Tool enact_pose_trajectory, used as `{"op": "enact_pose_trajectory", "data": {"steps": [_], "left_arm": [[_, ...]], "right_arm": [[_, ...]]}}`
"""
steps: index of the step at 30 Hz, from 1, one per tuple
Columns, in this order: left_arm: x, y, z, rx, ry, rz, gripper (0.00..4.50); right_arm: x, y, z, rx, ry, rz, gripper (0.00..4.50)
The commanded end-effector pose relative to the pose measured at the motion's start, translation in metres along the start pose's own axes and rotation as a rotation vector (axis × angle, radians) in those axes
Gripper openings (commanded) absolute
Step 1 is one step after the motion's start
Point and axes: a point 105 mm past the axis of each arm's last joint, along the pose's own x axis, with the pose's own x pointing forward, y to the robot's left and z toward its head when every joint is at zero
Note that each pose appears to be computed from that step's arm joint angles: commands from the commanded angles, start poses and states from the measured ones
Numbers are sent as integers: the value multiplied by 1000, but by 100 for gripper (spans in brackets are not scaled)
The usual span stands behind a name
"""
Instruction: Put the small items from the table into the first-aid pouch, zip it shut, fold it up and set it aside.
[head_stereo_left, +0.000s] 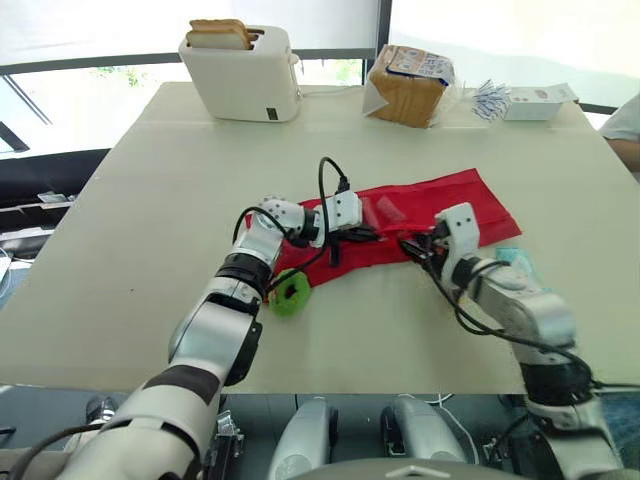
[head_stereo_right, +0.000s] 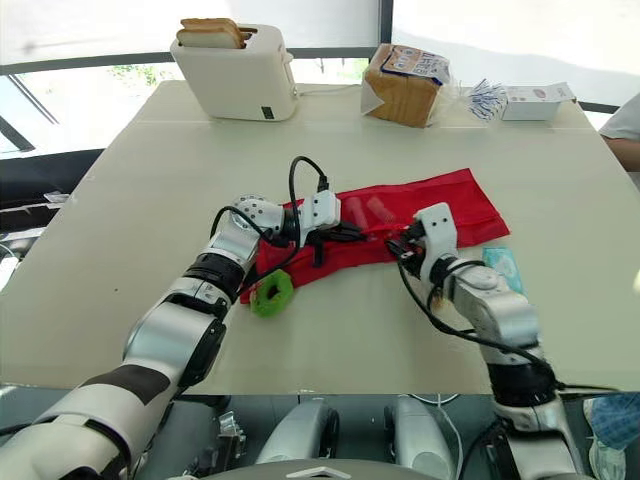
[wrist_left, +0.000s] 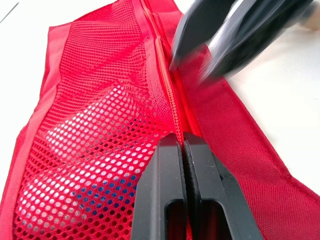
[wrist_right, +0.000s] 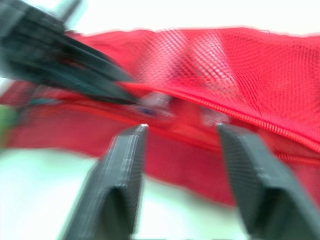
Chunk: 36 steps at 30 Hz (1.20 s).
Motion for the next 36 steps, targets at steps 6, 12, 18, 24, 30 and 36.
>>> {"op": "enact_pose_trajectory", "data": {"steps": [6,12,18,24,30,36], "left_arm": [[-7,8,8,-20,-40,18,0],[-6,4,9,-26,-52,2,0],[-3,8,14,-25,-54,5,0],[-2,9,17,-24,-61,4,0],[0,6,19,-20,-71,-11,0],[2,4,22,-19,-80,-19,0]], "right_arm": [[-115,22,11,-24,-89,-82,444],[-189,-5,3,-81,36,-334,444],[-233,-9,8,-192,87,-367,444],[-210,-3,4,-252,140,-216,444],[-155,-18,-16,-472,291,-30,444],[-99,-52,-18,-577,300,39,444]]}}
